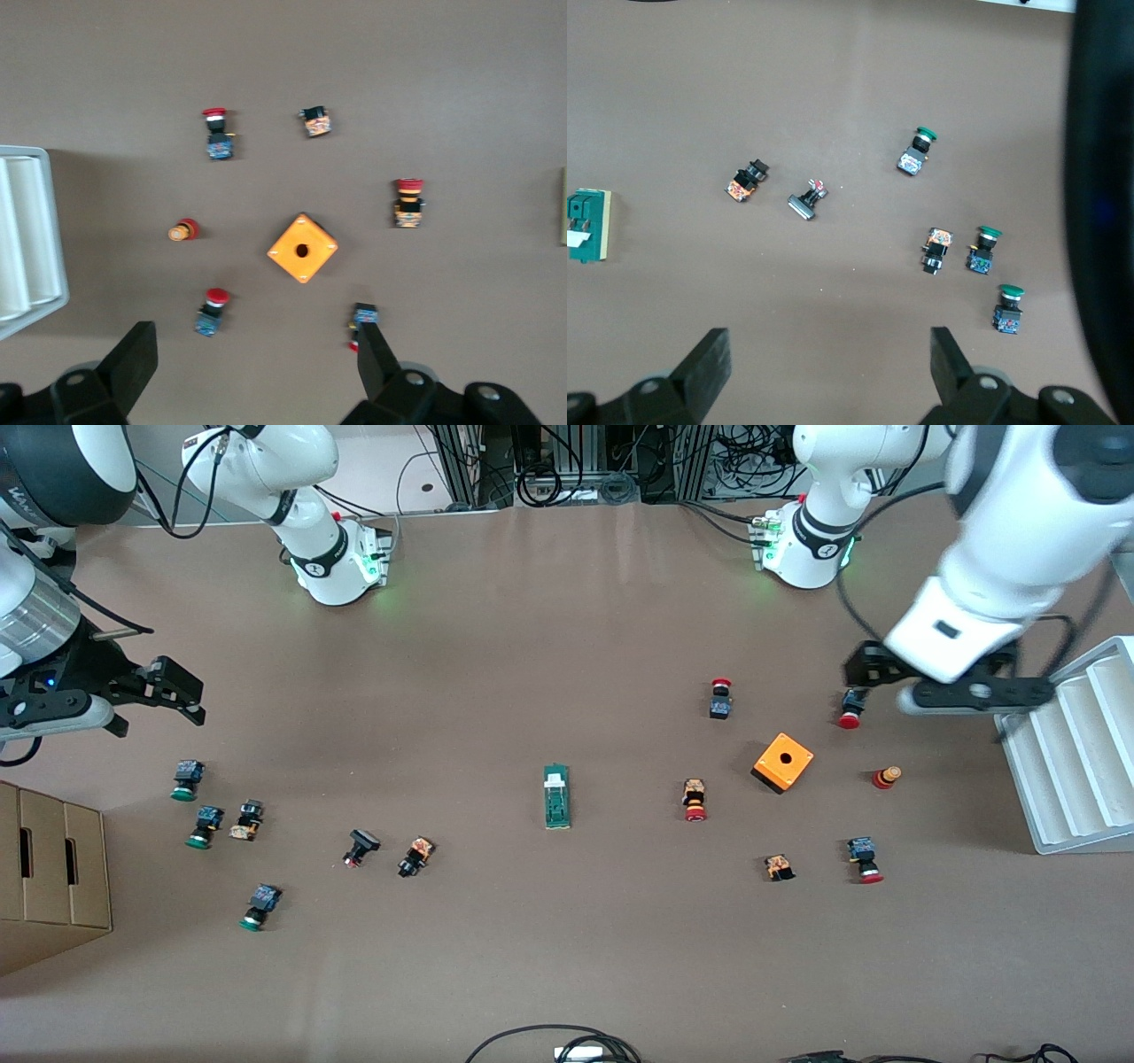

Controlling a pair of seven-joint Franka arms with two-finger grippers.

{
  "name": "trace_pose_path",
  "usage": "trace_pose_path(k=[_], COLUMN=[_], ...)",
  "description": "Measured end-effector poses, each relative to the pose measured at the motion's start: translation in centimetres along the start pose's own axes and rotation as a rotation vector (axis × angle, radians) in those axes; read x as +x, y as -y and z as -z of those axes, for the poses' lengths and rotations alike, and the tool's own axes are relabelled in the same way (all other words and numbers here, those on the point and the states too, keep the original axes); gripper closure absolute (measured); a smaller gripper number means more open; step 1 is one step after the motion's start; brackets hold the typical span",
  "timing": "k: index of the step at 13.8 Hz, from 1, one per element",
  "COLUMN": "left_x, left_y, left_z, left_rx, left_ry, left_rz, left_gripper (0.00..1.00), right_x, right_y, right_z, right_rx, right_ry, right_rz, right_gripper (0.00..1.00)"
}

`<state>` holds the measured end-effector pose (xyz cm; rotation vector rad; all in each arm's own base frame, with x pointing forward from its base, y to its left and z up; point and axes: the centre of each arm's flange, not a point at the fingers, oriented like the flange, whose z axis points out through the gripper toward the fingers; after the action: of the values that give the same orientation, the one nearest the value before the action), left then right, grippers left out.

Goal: Close load switch with both arms
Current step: 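Move the left gripper from rest toward the green load switch, then lower the left gripper onto the green switch base and hold it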

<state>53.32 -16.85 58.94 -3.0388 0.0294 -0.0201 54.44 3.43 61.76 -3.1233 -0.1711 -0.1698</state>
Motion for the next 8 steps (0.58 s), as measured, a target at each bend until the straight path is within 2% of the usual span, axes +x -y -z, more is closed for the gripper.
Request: trace_pose_path(k=[7,8], left_x=[0.0,-0.1], left_y=[-11.7,-13.3], left_z=[-2.2,-2.8], left_rx=[-0.091,-0.086], left_ry=[-0.091,-0.113], left_rz=[0.174,0.190], left_gripper=[0.00,0.00], right_x=[0.0,0.0], right_y=[0.0,0.0], right_z=[0.0,0.0], right_rx=[0.000,0.000], right_ry=[0.000,-0.001], right_rz=[0.000,0.000], right_gripper=[0.00,0.00])
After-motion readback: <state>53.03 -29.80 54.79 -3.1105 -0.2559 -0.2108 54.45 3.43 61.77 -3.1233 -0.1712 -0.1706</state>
